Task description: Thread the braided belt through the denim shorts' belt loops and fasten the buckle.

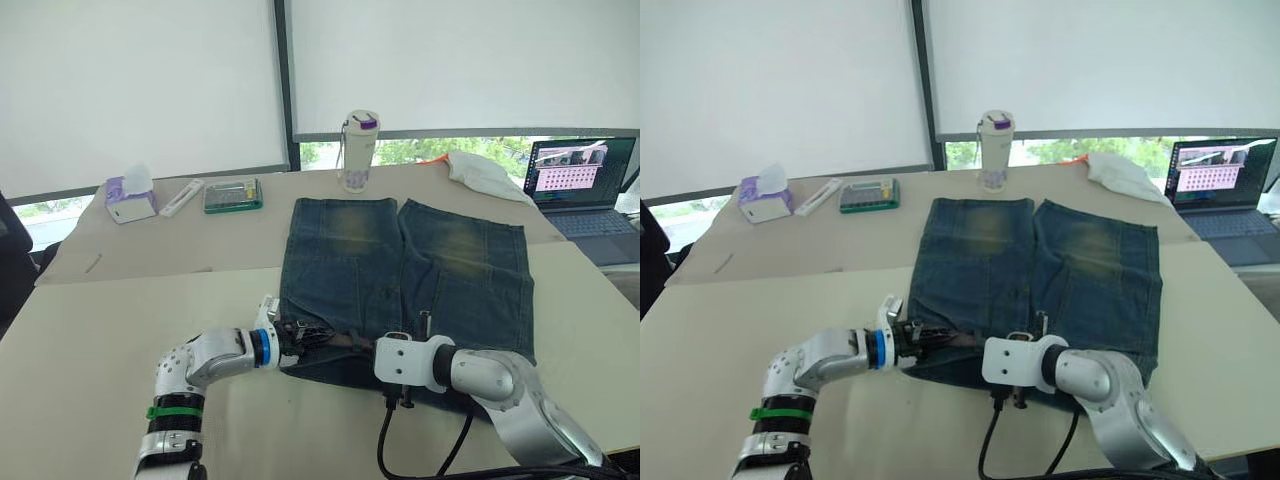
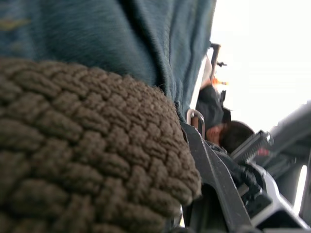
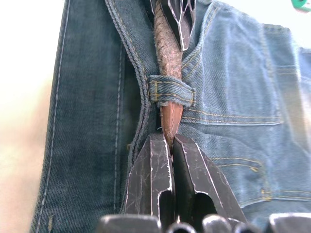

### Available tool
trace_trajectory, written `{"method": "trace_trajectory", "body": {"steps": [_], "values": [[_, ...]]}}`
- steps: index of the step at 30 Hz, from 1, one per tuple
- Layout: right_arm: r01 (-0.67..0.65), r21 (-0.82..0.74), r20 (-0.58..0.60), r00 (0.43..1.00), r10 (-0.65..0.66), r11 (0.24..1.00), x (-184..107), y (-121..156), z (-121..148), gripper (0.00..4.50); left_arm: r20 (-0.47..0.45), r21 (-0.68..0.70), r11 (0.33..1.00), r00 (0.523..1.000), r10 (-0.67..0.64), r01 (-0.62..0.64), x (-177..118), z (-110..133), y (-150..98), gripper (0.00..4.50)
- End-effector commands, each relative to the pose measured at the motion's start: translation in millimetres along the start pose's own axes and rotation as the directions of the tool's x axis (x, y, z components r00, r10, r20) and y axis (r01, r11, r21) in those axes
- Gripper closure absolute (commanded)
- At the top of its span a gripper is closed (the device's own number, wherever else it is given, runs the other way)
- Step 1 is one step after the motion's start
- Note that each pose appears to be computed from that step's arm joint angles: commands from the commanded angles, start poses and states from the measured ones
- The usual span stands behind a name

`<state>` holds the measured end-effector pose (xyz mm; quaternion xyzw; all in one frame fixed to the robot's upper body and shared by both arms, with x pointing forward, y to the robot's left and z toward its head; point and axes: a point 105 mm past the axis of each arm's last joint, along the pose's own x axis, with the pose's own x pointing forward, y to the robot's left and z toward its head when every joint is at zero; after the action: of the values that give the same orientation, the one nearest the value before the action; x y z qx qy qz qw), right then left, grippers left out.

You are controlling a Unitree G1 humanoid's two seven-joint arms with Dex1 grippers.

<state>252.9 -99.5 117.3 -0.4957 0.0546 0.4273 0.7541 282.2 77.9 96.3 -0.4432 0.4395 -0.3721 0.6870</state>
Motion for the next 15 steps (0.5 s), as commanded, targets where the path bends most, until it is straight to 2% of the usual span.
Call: {"method": "trace_trajectory", "body": {"steps": [1,2,3,4,6,9,11,14,15], "values": [[0.076,-0.008,0.005,0.997,-0.076,0.997,-10.8,-14.1,4.8,4.5,-0.1,0.257,0.965,0.995,-0.027,0.052,-13.8,-7.1,-22.5,2.83],[0.083,-0.011,0.003,0.997,-0.083,0.997,-11.7,-14.8,4.2,4.5,-0.119,0.345,0.936,0.993,-0.026,0.066,-19.5,-8.4,-28.8,2.5],[0.086,-0.009,0.001,0.996,-0.086,0.996,-12.5,-14.9,3.3,4.5,-0.144,0.41,0.908,0.989,-0.034,0.091,-24.3,-10.3,-34.7,2.5],[0.095,0.003,-0.009,0.995,-0.095,0.995,-15.3,-15.5,0.3,4.5,-0.184,0.514,0.848,0.982,-0.037,0.129,-29.8,-12.9,-44.5,2.5],[0.115,0.029,-0.025,0.993,-0.114,0.993,-21.4,-17.8,-4.7,4.5,-0.236,0.695,0.696,0.972,-0.021,0.183,-33.4,-13.6,-52.8,2.5],[0.13,0.083,-0.024,0.991,-0.128,0.988,-29.9,-20.6,-6.7,4.5,-0.278,0.853,0.464,0.961,0.016,0.239,-26.2,-10.0,-54.6,2.5],[0.12,0.109,-0.016,0.993,-0.119,0.987,-34.0,-20.8,-5.9,4.5,-0.294,0.896,0.352,0.956,0.016,0.27,-17.2,-7.1,-59.5,2.5],[0.101,0.104,-0.018,0.995,-0.1,0.989,-36.1,-20.9,-5.9,4.5,-0.392,0.887,0.252,0.919,-0.032,0.387,-1.9,-19.1,-79.6,2.5],[0.098,0.098,-0.023,0.995,-0.096,0.99,-35.7,-21.6,-6.6,4.5,-0.421,0.883,0.222,0.907,-0.016,0.414,2.2,-23.7,-81.9,2.24]]}}
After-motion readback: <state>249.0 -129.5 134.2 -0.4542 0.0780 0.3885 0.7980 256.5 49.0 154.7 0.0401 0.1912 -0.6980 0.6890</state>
